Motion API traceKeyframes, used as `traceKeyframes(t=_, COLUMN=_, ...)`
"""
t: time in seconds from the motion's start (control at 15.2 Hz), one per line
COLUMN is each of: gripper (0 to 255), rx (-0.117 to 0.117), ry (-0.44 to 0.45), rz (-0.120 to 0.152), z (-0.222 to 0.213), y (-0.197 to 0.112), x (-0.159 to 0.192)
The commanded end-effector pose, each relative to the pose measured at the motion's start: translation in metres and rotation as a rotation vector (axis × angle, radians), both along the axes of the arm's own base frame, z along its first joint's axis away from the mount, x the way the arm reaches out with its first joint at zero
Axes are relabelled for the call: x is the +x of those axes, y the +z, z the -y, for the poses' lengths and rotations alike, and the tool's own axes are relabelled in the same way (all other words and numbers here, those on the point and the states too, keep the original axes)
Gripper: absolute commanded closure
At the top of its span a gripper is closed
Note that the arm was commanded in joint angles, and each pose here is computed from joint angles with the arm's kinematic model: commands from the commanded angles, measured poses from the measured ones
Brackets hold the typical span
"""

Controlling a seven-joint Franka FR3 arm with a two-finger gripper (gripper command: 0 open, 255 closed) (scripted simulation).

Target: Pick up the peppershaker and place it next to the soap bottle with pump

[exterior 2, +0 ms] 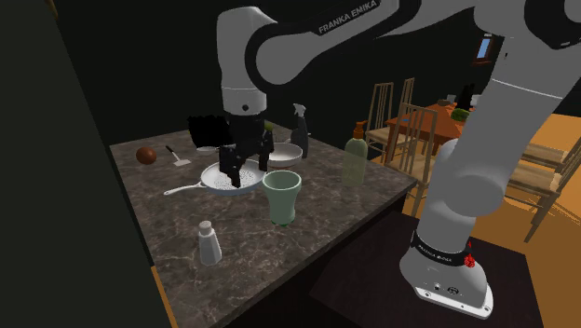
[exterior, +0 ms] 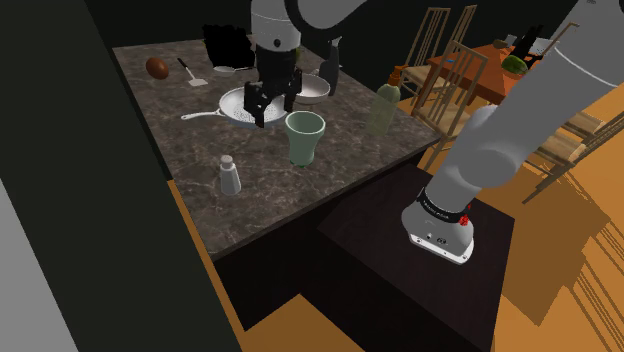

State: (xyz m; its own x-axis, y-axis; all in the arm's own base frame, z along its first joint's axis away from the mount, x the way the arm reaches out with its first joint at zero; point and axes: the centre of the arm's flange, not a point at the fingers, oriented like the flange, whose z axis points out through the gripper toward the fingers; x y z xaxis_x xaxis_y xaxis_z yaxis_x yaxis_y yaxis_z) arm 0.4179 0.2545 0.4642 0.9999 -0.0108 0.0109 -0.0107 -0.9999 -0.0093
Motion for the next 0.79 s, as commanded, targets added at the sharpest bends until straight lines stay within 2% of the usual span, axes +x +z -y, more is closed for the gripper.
traceKeyframes(t=0.0, gripper=0, rx=-0.002, ry=-0.004, rz=0.0, z=-0.025, y=-0.01, x=0.012)
traceKeyframes(t=0.53, gripper=0, rx=-0.018, ry=-0.012, rz=-0.002, z=-0.118, y=-0.048, x=0.049)
traceKeyframes(t=0.73, gripper=0, rx=-0.018, ry=-0.012, rz=-0.002, z=-0.118, y=-0.064, x=0.05)
